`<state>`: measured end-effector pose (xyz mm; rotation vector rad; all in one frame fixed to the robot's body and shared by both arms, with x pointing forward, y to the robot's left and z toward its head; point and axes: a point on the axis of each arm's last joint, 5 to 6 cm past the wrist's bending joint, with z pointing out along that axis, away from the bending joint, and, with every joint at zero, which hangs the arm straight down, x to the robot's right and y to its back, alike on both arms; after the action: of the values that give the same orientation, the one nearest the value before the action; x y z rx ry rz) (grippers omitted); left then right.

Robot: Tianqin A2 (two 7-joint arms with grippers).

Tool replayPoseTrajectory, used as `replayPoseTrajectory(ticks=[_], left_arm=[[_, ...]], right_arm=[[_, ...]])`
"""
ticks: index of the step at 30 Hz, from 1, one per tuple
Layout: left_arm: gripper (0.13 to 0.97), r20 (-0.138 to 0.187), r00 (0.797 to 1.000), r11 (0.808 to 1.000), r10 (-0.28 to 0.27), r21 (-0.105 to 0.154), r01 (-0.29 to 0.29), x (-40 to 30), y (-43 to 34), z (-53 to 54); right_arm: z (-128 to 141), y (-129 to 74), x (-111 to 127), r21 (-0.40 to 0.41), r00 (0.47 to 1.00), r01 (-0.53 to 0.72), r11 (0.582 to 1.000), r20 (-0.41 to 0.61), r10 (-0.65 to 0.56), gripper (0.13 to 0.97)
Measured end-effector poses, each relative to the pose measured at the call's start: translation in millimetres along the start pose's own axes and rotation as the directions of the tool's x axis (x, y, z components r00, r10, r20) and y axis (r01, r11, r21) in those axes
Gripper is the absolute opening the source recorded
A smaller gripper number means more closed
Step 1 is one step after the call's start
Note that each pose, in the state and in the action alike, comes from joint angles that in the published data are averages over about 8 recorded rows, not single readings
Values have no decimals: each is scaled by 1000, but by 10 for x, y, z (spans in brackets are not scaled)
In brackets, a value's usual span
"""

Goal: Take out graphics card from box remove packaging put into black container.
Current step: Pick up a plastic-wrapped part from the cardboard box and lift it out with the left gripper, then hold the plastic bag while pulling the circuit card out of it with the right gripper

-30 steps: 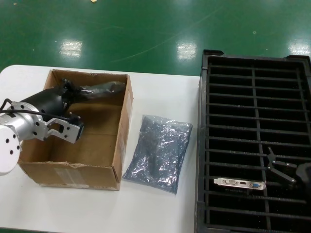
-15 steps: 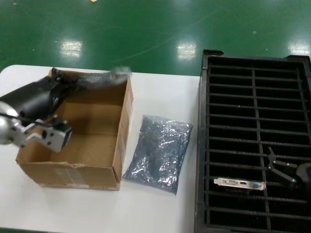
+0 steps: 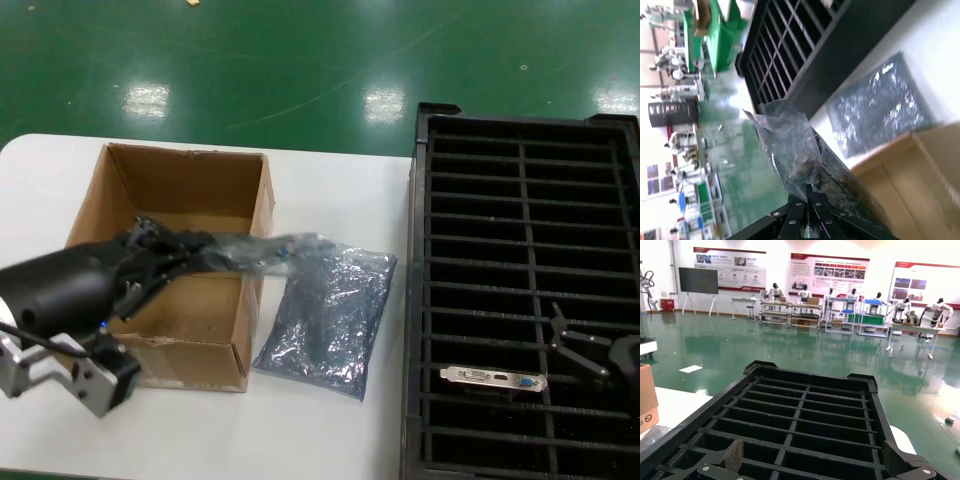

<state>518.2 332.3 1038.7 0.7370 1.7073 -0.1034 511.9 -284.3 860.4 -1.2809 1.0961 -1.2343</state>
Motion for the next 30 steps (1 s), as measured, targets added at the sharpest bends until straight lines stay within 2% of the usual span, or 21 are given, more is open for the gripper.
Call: replayPoseTrajectory(ticks=[4,10,15,30], left_arm=[[140,-1,1000,999,1,46,-1,27,-93,7],[140,-1,1000,997,15,82,-15,45,-176,66],[140,2,1000,996,23,90,-23,43,-200,93],[140,2,1000,996,24,90,-24,42,-203,96]], right_arm=[[0,0,0,0,1000,0,1000,0,0,966],[0,0,0,0,1000,0,1000,0,0,966],[0,0,0,0,1000,0,1000,0,0,966],[13,-9,-6,3,1000,2,1000,4,-2,966]])
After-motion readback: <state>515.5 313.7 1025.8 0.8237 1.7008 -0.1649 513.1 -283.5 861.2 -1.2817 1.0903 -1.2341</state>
